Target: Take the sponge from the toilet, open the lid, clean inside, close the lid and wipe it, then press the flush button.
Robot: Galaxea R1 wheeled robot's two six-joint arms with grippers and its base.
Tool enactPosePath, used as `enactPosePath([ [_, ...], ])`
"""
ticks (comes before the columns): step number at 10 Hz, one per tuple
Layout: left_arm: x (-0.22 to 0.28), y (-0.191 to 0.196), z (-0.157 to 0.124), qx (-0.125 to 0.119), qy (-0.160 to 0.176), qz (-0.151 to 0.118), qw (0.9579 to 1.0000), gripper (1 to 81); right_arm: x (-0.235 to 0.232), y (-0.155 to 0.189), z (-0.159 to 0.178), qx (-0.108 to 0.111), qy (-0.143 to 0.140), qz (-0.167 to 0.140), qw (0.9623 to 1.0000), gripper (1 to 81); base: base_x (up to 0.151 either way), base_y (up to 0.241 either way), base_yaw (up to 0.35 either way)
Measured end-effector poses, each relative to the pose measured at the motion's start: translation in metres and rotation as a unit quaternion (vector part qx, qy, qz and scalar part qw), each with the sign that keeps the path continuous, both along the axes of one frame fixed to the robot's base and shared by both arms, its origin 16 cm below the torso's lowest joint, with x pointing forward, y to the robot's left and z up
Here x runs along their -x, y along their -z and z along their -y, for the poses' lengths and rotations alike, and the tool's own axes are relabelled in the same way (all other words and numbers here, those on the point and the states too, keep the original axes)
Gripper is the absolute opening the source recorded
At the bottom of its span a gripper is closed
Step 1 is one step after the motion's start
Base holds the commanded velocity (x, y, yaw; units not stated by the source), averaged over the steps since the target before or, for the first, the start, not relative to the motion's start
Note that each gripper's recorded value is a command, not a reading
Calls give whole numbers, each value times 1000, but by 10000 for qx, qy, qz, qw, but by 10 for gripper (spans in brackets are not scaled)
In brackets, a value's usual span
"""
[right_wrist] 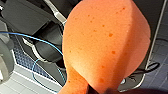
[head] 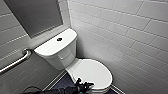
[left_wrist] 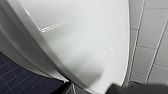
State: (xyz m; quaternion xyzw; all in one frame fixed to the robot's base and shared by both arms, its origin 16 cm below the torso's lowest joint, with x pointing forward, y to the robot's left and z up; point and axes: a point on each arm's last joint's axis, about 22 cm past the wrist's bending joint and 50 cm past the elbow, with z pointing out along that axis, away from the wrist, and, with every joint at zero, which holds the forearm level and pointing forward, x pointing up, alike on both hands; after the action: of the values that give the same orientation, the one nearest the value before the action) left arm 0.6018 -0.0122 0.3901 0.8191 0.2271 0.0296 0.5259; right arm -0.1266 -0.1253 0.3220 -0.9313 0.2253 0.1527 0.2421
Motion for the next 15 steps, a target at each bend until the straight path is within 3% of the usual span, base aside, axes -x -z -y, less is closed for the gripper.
enactPosePath([
  [2, 1, -16, 1, 139, -60, 51, 9999, 811, 0, 0, 0, 1, 1, 1, 10000, 10, 0, 0, 0],
  [8, -6, -36, -11, 443, -551, -394, 9967, 811, 0, 0, 0, 6, 5, 0, 10000, 10, 0, 0, 0],
  [12, -17, -49, -30, 641, -1087, -957, 9874, 811, -10, 9, 3, 18, -3, 188, 9998, 10, 0, 0, 0],
  [15, -42, -68, -60, 651, -1608, -803, 9816, 811, -20, 17, 1, 4, 4, 384, 9993, 10, 0, 0, 0],
])
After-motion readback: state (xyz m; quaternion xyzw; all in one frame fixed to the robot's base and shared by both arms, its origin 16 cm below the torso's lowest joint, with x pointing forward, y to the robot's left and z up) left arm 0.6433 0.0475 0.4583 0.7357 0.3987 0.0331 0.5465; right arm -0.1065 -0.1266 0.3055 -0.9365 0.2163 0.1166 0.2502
